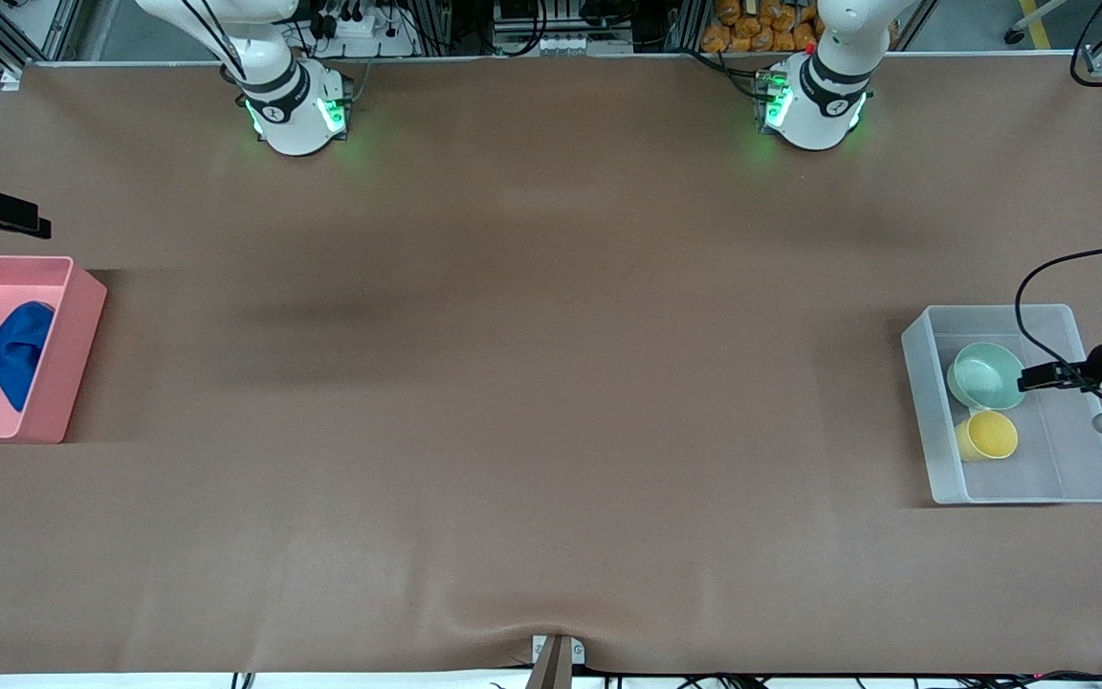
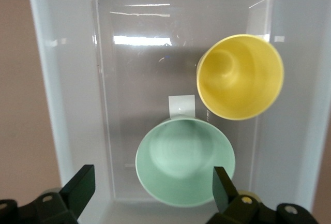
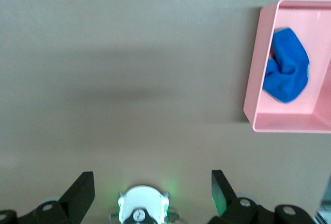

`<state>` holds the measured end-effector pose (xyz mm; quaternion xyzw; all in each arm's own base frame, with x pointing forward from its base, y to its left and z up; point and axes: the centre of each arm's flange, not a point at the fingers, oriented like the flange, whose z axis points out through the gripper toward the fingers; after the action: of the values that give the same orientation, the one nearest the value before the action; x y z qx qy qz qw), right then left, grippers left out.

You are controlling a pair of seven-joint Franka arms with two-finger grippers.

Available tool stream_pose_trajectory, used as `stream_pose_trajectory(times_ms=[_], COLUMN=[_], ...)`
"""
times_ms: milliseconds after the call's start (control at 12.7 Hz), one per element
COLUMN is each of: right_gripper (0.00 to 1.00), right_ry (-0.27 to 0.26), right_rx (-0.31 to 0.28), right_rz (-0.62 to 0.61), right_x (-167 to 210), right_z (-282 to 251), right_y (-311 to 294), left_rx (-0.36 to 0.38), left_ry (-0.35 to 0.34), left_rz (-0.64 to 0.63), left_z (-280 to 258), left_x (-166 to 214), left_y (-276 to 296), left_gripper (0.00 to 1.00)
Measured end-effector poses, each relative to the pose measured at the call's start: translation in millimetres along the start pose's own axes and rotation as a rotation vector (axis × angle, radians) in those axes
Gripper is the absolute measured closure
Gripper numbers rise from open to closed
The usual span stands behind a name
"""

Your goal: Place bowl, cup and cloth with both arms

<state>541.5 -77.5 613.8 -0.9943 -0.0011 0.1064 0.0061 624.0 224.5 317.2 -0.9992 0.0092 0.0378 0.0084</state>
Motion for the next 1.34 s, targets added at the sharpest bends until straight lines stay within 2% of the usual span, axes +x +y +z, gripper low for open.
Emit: stream_pose_trajectory(times_ms=[394, 709, 1024, 1339], right_gripper=[0.00, 0.00, 0.00, 0.00], right_ry=[0.053, 0.077, 0.103, 0.105], right_rx=[0.067, 0.063, 0.051, 0.048], right_rz=[0.065, 0.058, -0.004, -0.013], right_x=[-20.3, -19.9, -21.2, -21.3], right_z=[-7.5, -13.6, -23.9, -24.8], right_y=[-9.4, -10.4, -12.3, -12.3], left_rx=[0.031, 0.042, 0.050, 0.056], left_ry=[0.056, 0.083, 0.068, 0.093], left_rz=[0.017, -0.042, -0.048, -0.106], left_z=[-60.4, -109.8, -141.6, -190.5], left_x=[4.6, 3.3, -5.2, -16.8], left_y=[15.3, 60.2, 93.0, 160.4], left_gripper=[0.00, 0.00, 0.00, 0.00])
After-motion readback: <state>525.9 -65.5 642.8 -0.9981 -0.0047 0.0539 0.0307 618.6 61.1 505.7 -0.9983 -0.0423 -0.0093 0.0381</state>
